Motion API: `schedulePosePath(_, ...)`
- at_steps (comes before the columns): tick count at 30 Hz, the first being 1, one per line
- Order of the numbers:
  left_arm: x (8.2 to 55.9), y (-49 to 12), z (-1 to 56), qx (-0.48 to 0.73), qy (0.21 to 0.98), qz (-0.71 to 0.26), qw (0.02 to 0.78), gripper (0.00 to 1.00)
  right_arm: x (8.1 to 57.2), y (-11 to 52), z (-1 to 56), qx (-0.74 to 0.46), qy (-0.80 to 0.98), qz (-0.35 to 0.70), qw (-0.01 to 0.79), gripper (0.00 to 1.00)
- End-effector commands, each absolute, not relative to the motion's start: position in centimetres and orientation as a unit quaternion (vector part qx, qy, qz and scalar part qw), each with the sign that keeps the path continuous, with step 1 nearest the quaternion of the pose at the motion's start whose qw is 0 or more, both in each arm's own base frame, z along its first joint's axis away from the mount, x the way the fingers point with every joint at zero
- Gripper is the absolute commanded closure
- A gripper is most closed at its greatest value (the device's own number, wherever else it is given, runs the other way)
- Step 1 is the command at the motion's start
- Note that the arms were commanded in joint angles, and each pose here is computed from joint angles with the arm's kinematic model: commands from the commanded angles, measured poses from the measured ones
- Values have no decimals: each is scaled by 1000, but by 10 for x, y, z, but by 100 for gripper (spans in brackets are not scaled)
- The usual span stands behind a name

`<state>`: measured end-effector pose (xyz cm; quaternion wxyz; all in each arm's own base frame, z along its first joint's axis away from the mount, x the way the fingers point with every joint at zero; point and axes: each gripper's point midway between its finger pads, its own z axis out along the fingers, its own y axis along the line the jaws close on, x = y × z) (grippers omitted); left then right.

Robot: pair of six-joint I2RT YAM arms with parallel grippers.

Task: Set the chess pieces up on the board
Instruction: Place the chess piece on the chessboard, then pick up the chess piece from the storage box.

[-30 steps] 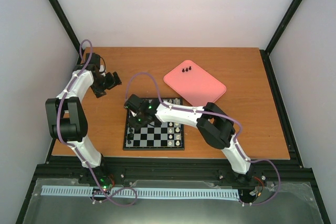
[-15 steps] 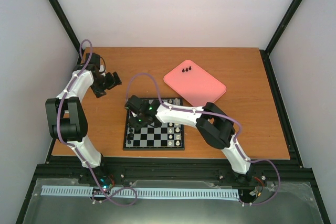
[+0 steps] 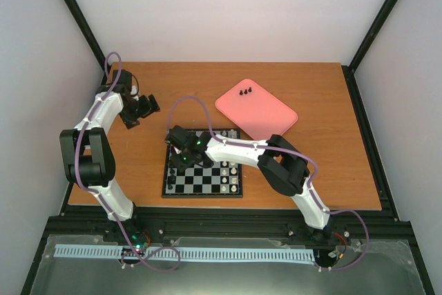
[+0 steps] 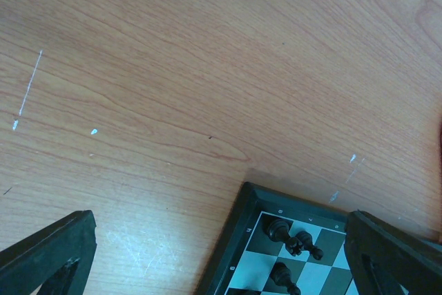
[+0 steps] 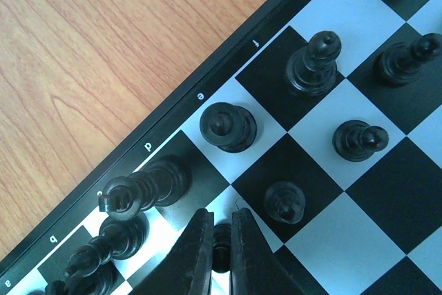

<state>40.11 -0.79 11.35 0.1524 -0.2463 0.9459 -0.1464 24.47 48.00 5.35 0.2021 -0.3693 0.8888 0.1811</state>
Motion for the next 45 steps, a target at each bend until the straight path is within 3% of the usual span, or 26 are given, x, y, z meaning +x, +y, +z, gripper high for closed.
schedulePosePath(1, 407, -3, 124, -240, 944, -146, 172, 0, 247, 477, 46, -367, 892, 172, 203, 92)
schedulePosePath(12, 406, -3, 124, -240, 944, -145, 172, 0, 241, 479, 54, -380, 884, 186, 199, 76)
schedulePosePath(17, 407, -3, 125, -239, 944, -145, 174, 0, 243, 477, 70, -381, 881, 184, 212, 65)
schedulePosePath(24, 408, -3, 129, -240, 944, -145, 175, 0, 244, 473, 104, -389, 873, 182, 230, 58)
schedulePosePath(27, 408, -3, 130, -238, 944, -144, 177, 0, 247, 467, 132, -387, 870, 178, 249, 51)
schedulePosePath(30, 408, -3, 130, -239, 944, -145, 176, 0, 257, 456, 165, -375, 868, 168, 279, 36)
schedulePosePath(34, 408, -3, 130, -239, 944, -146, 176, 0, 296, 427, 185, -324, 885, 147, 299, 1)
schedulePosePath(45, 414, -2, 144, -239, 941, -146, 189, 0, 460, 317, 164, -144, 938, 63, 308, 0)
